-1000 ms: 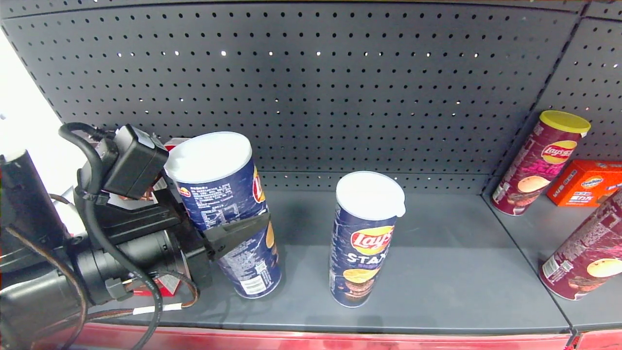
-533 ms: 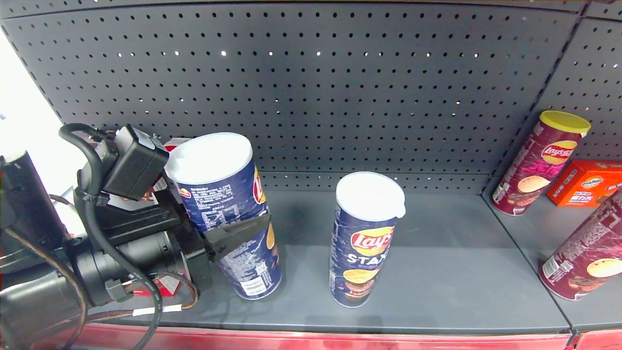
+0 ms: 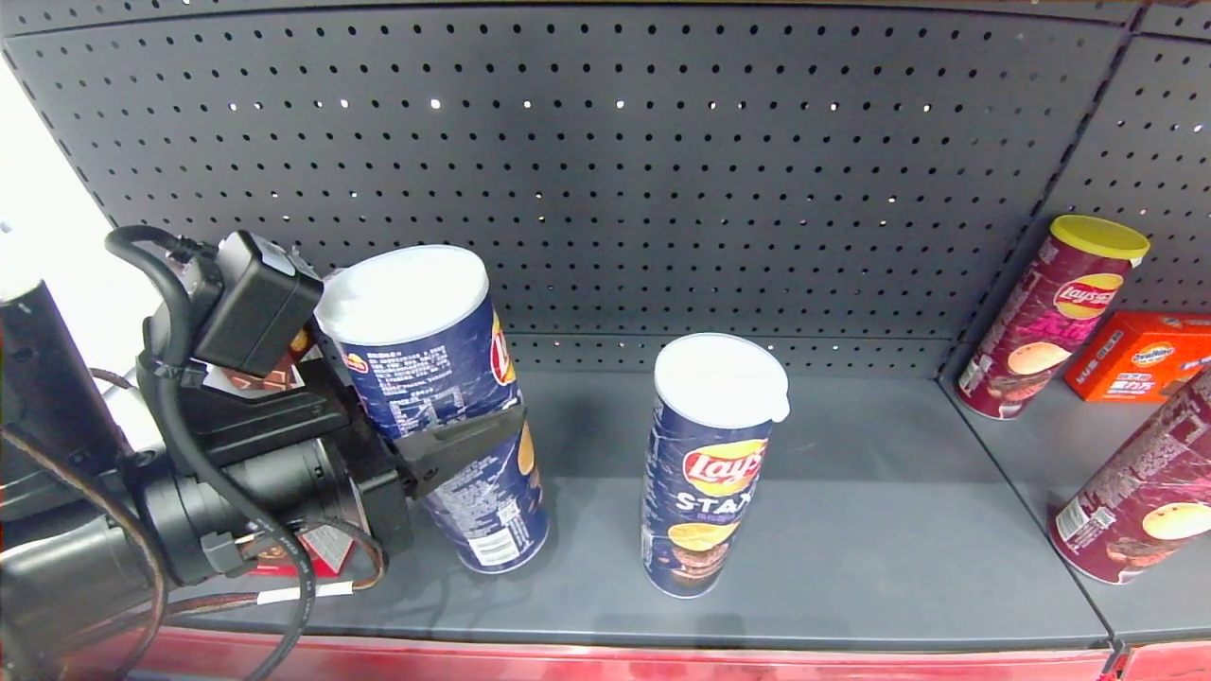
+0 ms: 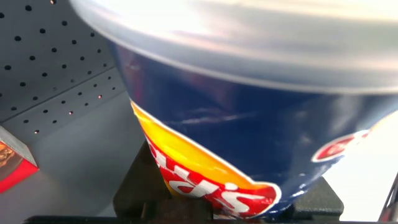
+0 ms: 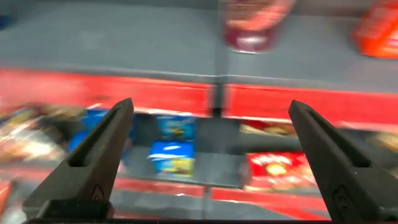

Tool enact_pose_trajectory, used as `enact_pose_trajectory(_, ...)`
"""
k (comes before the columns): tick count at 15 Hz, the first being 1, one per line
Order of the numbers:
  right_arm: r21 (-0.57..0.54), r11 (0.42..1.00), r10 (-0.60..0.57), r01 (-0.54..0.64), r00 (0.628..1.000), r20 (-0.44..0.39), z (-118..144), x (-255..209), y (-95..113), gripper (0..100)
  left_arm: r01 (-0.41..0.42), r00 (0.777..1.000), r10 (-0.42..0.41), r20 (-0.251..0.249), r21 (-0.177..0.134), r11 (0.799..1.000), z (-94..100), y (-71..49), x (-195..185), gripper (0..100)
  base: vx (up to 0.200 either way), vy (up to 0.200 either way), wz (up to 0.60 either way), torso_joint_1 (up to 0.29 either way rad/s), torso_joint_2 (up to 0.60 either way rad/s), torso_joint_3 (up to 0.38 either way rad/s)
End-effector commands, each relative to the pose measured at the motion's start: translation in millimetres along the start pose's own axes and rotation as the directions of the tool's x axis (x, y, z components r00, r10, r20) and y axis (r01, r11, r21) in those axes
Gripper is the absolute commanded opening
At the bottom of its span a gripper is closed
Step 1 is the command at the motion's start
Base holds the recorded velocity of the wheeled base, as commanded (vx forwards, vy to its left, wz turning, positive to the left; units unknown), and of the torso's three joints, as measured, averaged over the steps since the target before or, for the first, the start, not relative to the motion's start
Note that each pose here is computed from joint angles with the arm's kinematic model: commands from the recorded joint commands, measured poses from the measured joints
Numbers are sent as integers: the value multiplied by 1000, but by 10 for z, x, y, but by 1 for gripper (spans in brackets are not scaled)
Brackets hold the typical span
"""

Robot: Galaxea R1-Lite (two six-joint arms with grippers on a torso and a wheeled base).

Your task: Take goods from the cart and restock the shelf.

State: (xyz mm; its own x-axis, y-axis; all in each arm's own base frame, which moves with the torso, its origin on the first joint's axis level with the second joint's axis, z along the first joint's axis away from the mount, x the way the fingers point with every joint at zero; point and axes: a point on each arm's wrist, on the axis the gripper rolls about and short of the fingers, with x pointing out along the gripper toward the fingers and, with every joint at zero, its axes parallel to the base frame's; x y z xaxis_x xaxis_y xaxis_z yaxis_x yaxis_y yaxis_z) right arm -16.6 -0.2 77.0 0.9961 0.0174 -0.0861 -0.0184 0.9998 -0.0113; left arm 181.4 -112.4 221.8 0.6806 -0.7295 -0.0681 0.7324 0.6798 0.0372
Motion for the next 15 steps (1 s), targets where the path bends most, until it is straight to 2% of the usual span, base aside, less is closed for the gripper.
enact_pose_trajectory(1, 5, 999, -38, 37, 999, 20, -4, -15, 6, 100, 0, 1000, 0, -5, -1, 1000, -10, 5, 13, 0, 0, 0, 0, 0, 0, 0)
enact_pose_trajectory(2, 5, 1000, -17, 16, 996, 83, -21, -62, 3, 100, -8, 1000, 8, -2, -3, 1000, 5, 33, 35, 0, 0, 0, 0, 0, 0, 0)
enact_pose_trajectory(6, 5, 1000, -17, 16, 996, 83, -21, -62, 3, 100, 3, 1000, -3, 27, 7, 1000, 127, 57, 87, 0, 0, 0, 0, 0, 0, 0)
enact_pose_trajectory(9, 5, 1000, -17, 16, 996, 83, -21, -62, 3, 100, 79, 995, -80, 61, 13, 997, 249, 91, 215, 0, 0, 0, 0, 0, 0, 0)
enact_pose_trajectory(11, 5, 1000, -17, 16, 996, 83, -21, -62, 3, 100, 87, 993, -86, 84, -1, 996, 338, 114, 296, 0, 0, 0, 0, 0, 0, 0)
enact_pose_trajectory(15, 5, 1000, -15, 15, 996, 83, -21, -62, 3, 100, 58, 997, -57, 52, -14, 998, 279, 209, 549, 0, 0, 0, 0, 0, 0, 0)
